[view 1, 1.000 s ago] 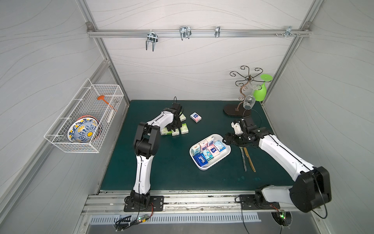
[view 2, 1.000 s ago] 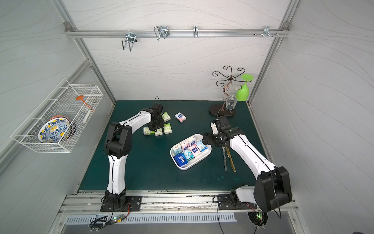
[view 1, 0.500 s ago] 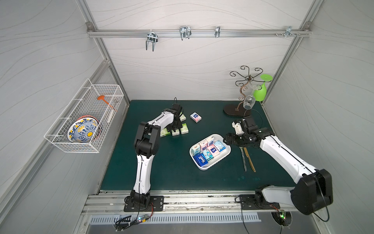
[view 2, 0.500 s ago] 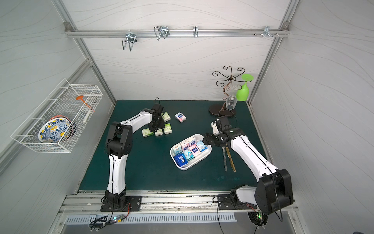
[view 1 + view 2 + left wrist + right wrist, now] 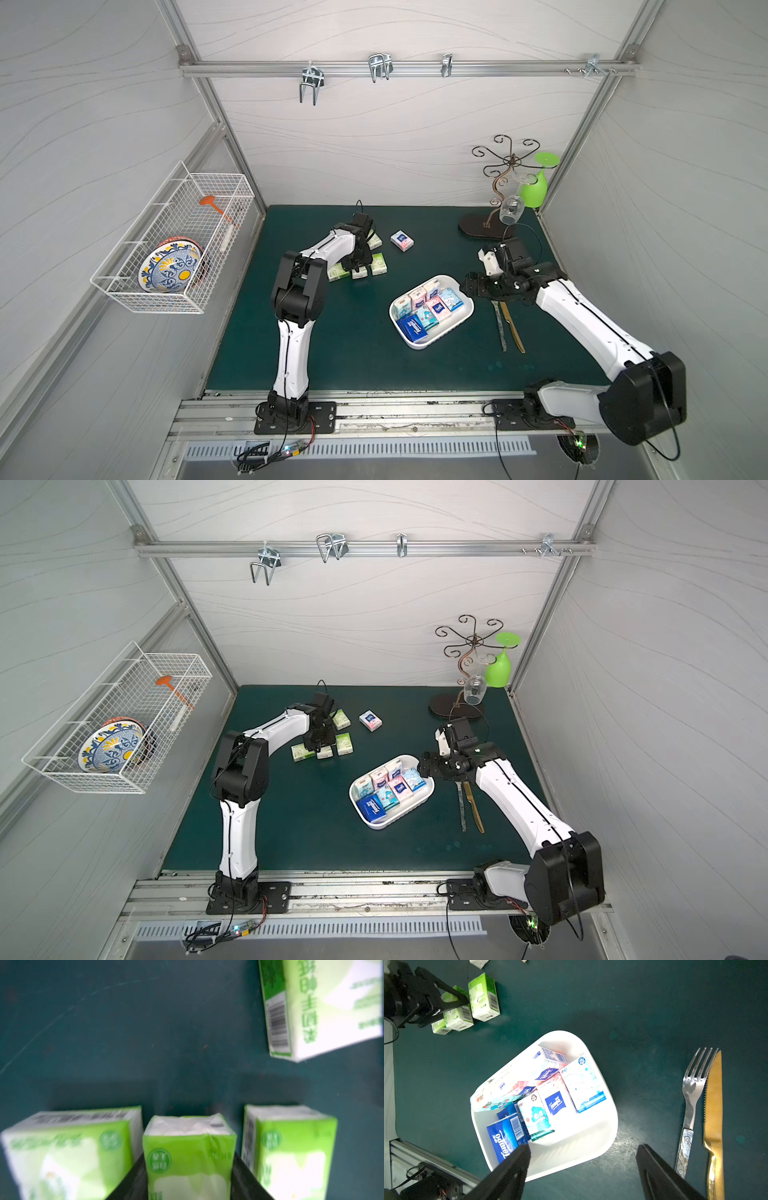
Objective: Put the pocket tissues into the storage box
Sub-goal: Pick up the pocket tissues from the center of the board, then place the pocket tissues in the storage box.
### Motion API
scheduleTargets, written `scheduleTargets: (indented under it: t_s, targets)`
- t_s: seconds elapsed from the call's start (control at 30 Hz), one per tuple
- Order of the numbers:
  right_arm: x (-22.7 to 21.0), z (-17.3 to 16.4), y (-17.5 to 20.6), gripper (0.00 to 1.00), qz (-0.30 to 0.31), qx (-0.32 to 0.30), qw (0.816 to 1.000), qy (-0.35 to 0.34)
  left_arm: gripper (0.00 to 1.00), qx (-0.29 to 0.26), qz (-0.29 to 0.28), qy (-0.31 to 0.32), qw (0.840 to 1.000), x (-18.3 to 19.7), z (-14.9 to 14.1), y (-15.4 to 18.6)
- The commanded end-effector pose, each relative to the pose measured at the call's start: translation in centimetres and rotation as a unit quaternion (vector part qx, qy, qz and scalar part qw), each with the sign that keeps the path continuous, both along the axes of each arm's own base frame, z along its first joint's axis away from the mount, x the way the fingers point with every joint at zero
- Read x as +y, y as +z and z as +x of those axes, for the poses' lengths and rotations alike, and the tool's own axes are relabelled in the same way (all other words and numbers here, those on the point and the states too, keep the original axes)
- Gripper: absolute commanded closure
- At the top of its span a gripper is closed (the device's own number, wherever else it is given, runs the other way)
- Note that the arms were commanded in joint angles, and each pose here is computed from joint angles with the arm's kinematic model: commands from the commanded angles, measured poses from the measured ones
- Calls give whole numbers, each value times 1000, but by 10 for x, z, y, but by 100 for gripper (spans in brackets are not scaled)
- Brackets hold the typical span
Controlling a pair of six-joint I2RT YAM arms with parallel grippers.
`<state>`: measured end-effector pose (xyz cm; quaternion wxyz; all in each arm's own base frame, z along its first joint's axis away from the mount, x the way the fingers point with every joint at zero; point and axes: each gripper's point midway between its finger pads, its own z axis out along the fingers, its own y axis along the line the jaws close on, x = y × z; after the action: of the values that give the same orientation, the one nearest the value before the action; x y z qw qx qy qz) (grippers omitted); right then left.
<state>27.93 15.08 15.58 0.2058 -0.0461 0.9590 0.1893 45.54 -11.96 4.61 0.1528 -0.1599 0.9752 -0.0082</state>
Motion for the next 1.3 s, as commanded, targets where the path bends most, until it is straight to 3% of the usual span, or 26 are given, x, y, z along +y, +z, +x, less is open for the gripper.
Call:
scheduleTargets:
  t_s: [0.0, 0.27, 0.57, 0.73, 0.93, 1.07, 1.27]
  targets:
    - [4, 7, 5, 14, 12, -6, 1000, -2, 48, -37, -41, 7, 998, -4, -8, 47]
    - [12, 7, -1, 14, 38, 15, 999, -10, 47, -29, -129, -27, 991, -45, -70, 89]
    - [22, 0, 5, 15, 75, 13, 997, 1, 46, -41, -202, -104, 973, -133, -143, 127]
    - [19, 1, 8, 15, 66, 10, 998, -5, 46, -13, -196, -149, 969, -176, -168, 114]
    - [17, 6, 14, 15, 60, -1, 998, -8, 44, 11, -235, -139, 962, -222, -189, 96]
    - [15, 6, 13, 15, 54, 1, 999, -6, 42, 3, -215, -135, 967, -228, -189, 94]
    - [14, 6, 5, 15, 47, 7, 999, -7, 41, 1, -224, -67, 972, -227, -183, 73]
